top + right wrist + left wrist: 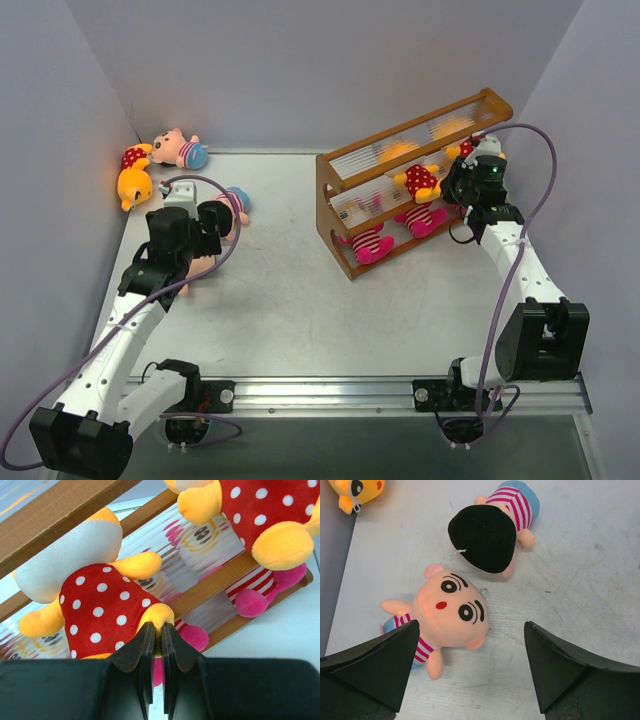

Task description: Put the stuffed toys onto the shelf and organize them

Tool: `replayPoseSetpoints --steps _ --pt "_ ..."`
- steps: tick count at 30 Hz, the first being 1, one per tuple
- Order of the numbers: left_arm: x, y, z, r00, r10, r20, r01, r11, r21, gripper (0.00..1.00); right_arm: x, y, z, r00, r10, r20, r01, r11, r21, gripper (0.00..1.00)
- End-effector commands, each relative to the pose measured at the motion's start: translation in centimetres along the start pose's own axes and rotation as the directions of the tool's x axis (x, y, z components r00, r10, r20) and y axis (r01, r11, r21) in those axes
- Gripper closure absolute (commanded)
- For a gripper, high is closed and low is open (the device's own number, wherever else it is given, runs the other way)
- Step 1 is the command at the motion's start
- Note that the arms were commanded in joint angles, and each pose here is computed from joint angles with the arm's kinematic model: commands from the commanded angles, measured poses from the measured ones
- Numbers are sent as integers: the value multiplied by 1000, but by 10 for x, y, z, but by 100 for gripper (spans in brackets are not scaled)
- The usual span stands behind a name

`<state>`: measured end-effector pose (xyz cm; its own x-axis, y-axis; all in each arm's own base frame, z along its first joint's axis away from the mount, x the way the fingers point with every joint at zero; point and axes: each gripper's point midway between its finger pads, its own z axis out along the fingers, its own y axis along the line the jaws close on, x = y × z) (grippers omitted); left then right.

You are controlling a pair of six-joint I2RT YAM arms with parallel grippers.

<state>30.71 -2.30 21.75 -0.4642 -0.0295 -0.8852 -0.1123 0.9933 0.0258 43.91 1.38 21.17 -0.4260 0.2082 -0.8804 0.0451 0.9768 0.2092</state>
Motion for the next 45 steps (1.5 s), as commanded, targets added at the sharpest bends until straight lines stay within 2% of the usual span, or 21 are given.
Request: replayPoseSetpoints --steps 1,11,17,20,34,45 --pt "-17 -1 -3 998 -12 68 12 1000 2 6 -36 -1 -15 993 -43 113 39 999 33 94" --pt "-17 -1 -3 998 -11 68 10 1000 3 6 -35 11 -15 991 -61 122 61 998 7 90" --pt "-17 -2 -3 998 -10 68 10 1000 6 6 -30 11 -15 992 -54 112 54 999 5 82" --pt "-17 -2 -3 998 -11 68 11 1000 6 6 -31 11 -17 992 -51 116 50 999 9 72" --pt "-18 -1 -4 997 -11 72 11 1000 7 6 -44 13 -29 988 -42 150 41 999 9 45" --pt "-16 -3 -3 998 -20 66 20 1000 10 6 -81 22 -65 977 -18 214 18 1000 2 5"
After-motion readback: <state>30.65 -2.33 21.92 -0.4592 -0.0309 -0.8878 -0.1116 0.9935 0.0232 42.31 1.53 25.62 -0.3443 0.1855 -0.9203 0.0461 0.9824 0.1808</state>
